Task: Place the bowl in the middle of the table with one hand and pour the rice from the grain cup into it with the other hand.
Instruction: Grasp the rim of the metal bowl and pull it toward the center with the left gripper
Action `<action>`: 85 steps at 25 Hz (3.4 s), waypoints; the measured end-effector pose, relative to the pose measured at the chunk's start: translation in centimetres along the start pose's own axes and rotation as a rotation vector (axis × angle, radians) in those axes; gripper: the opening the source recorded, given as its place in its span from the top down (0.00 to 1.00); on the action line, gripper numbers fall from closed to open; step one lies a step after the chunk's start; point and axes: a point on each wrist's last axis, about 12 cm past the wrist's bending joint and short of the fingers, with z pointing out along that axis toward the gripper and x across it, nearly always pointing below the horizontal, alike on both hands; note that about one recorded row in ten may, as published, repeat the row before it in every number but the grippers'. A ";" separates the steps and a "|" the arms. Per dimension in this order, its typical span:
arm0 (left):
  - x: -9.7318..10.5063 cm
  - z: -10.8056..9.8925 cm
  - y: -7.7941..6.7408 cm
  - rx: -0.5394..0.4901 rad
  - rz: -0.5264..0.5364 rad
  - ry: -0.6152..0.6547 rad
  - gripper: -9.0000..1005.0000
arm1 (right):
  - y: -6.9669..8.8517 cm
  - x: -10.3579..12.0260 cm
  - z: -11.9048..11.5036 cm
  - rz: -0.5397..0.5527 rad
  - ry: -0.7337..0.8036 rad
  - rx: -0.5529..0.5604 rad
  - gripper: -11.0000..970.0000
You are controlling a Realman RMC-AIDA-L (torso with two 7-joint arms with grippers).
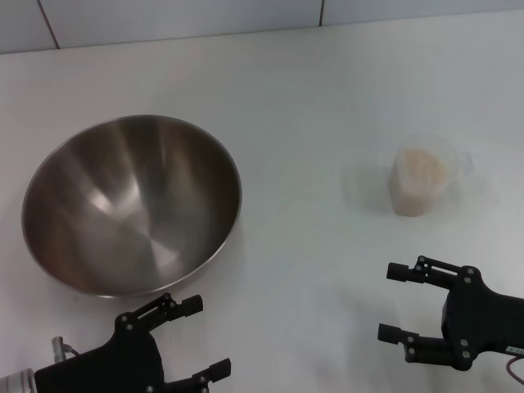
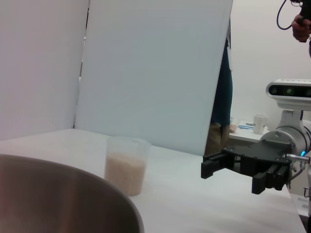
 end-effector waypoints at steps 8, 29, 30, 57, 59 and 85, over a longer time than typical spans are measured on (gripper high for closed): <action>-0.4 -0.2 -0.3 0.022 0.006 -0.036 0.14 | -0.1 -0.1 0.1 -0.006 -0.001 -0.001 0.20; -15.3 -6.4 9.5 -0.461 -0.177 -0.143 0.14 | -0.1 0.1 0.4 -0.006 0.009 -0.008 0.21; -15.7 -6.4 9.7 -0.486 -0.188 -0.111 0.14 | -0.1 0.1 0.4 -0.006 0.010 -0.007 0.21; -14.9 -4.1 13.3 -0.628 -0.480 0.482 0.19 | -0.3 0.3 0.4 -0.007 0.033 0.005 0.22; -14.7 -3.8 13.2 -0.614 -0.483 0.492 0.19 | -0.3 0.4 0.4 -0.007 0.036 0.007 0.22; -14.3 -2.4 13.4 -0.565 -0.459 0.523 0.68 | -0.3 0.5 0.6 -0.012 0.046 0.011 0.24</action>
